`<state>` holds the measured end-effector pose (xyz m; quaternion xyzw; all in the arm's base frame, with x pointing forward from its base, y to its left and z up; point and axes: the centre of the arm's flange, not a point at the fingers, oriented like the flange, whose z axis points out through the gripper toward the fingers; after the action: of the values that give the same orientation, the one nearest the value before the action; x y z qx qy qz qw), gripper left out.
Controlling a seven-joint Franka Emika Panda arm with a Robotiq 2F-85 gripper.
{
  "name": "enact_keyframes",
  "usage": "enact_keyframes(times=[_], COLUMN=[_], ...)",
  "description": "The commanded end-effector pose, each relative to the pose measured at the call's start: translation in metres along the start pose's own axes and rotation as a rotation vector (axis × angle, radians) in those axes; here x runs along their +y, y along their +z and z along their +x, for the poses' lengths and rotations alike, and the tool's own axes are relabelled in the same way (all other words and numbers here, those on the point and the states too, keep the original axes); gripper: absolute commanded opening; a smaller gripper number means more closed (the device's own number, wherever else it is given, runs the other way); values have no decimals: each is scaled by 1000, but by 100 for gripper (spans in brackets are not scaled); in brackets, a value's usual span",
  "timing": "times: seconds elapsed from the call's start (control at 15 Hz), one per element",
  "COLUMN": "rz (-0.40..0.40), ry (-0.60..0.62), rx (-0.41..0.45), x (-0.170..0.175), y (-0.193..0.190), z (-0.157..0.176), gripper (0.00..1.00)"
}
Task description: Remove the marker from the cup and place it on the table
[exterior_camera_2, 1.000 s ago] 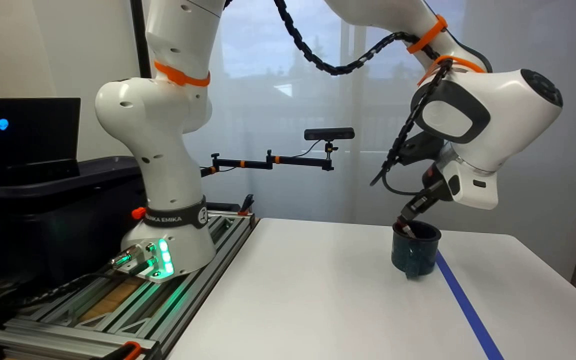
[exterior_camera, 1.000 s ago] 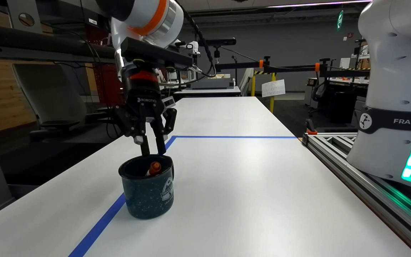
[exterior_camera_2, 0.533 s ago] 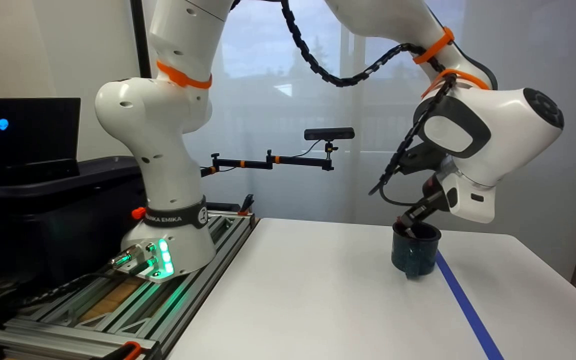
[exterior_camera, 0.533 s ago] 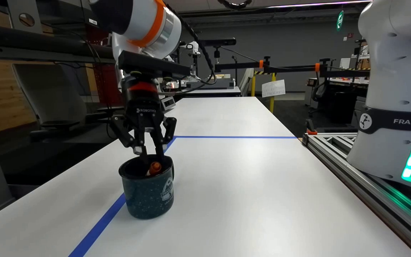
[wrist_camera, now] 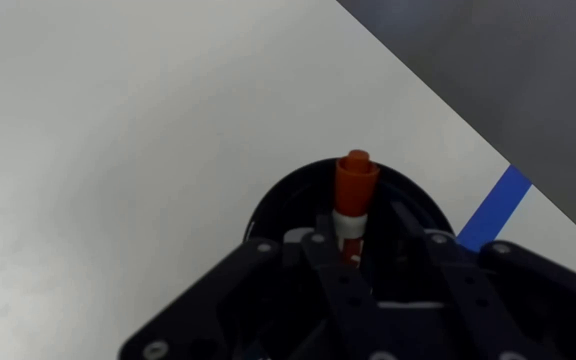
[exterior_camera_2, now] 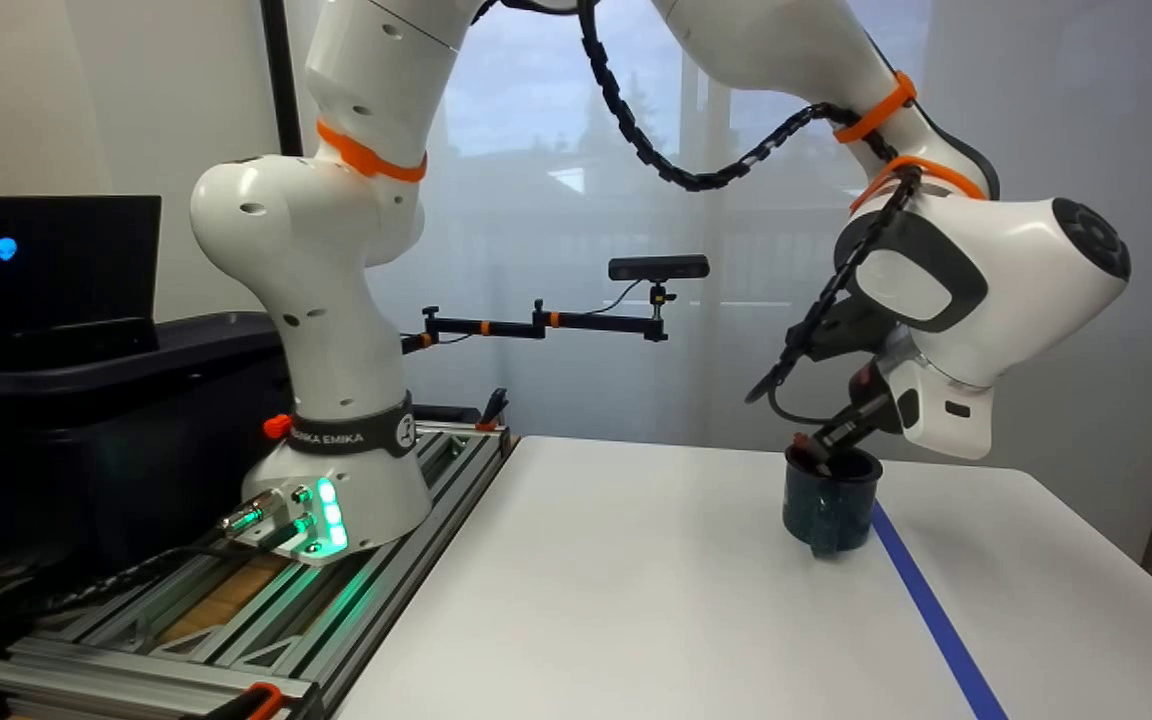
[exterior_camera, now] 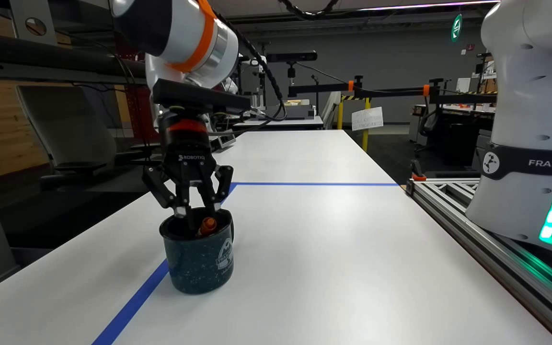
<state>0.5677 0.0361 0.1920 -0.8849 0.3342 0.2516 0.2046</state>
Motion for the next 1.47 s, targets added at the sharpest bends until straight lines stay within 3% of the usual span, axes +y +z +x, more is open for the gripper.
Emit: enact_keyframes(times=[0.0,0.2,0.27,0.8,0.87,1.07,1.4], rz=[10,-3,1,69,65,-5,-109], ry=[11,-8,-17,-112,-104,10,165], rx=[-12,-15,-10,-91,-78,66,233], x=[-13,-14,-13,19,26,63,117], y=[6,12,5,-77,-82,-80,-46], z=[5,8,3,-98,-109,-129,-113], gripper=[25,0,5,5,5,5,5])
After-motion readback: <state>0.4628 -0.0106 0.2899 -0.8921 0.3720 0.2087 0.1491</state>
